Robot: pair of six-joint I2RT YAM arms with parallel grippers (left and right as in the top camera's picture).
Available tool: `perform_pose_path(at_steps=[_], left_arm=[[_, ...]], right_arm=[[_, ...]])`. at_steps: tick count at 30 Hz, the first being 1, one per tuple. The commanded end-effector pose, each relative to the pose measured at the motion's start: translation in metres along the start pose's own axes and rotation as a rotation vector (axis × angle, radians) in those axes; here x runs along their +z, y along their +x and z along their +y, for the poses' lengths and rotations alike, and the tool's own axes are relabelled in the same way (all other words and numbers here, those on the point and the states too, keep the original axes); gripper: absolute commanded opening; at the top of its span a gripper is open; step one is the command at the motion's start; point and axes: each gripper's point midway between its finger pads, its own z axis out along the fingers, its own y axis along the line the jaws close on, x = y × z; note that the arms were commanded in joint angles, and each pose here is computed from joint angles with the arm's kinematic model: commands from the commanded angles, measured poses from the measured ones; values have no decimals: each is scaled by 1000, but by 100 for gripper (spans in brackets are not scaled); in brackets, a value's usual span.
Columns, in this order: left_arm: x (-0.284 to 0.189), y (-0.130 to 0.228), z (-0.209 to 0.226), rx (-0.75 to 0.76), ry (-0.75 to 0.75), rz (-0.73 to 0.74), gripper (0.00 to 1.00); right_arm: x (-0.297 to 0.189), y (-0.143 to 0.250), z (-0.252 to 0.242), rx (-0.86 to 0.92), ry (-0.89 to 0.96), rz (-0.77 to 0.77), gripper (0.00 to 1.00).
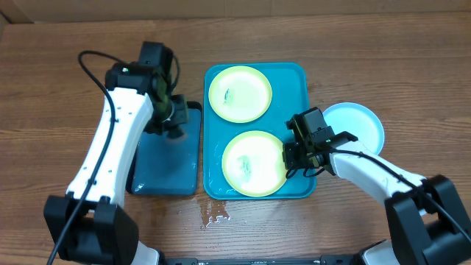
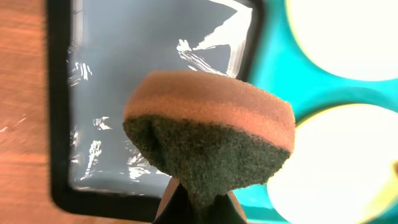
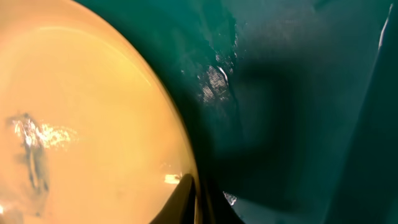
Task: Clean dirty plates on tray and stack at the side
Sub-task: 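Scrub the lower yellow plate with the sponge in the left gripper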
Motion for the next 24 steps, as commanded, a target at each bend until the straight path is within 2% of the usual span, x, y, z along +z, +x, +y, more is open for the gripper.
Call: perform_pose_path(at_steps=[1, 8, 13, 17, 21, 24], left_arm=[[-9, 9, -40, 72, 97, -3, 4], [23, 40, -99, 82, 136, 45, 4], [65, 67, -154, 79, 213, 71, 4], [103, 97, -191, 70, 254, 162, 4], [132, 99, -197, 40, 230, 184, 4], [146, 88, -179, 18, 145, 146, 4]], right_arm=[[6, 4, -9, 11, 35, 15, 4], [3, 4, -34, 225, 179, -18, 4], [4, 6, -33, 212, 174, -10, 4], [4, 7, -34, 212, 176, -6, 4], [4, 7, -34, 213, 176, -6, 4], [4, 7, -34, 213, 177, -3, 4]])
